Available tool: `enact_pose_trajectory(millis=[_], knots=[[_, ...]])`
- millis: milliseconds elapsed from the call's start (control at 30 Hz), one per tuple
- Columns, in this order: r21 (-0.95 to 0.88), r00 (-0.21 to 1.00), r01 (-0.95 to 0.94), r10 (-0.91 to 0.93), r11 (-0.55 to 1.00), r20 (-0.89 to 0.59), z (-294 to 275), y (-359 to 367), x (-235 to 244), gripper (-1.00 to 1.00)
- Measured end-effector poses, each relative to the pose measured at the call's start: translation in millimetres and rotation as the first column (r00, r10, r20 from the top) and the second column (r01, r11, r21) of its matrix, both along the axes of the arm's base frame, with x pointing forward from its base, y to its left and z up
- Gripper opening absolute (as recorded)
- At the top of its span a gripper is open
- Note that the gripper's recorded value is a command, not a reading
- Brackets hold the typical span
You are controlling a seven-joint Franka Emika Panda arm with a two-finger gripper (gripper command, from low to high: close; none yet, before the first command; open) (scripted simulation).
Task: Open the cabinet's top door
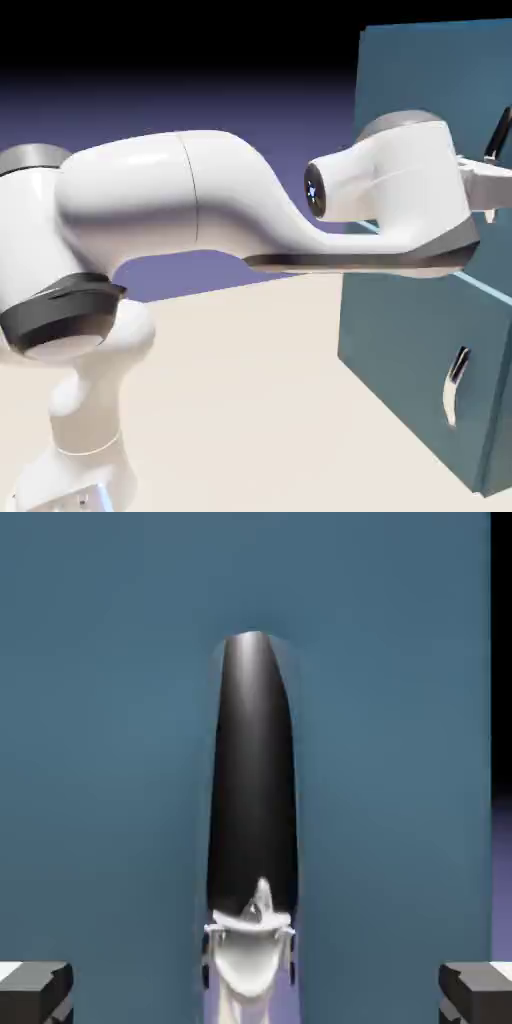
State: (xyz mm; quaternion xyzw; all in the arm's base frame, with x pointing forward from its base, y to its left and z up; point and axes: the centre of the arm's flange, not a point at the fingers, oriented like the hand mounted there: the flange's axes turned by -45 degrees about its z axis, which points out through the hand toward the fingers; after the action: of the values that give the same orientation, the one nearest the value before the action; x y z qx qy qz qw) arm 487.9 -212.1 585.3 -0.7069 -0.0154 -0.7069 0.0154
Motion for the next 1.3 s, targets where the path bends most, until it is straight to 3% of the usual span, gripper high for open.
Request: enact_pose_trajectory(millis=[1300], knots=[[0.001, 0.867, 0.499, -0.499, 0.867, -0.001, -0.1, 119.0, -187.5, -1.0]])
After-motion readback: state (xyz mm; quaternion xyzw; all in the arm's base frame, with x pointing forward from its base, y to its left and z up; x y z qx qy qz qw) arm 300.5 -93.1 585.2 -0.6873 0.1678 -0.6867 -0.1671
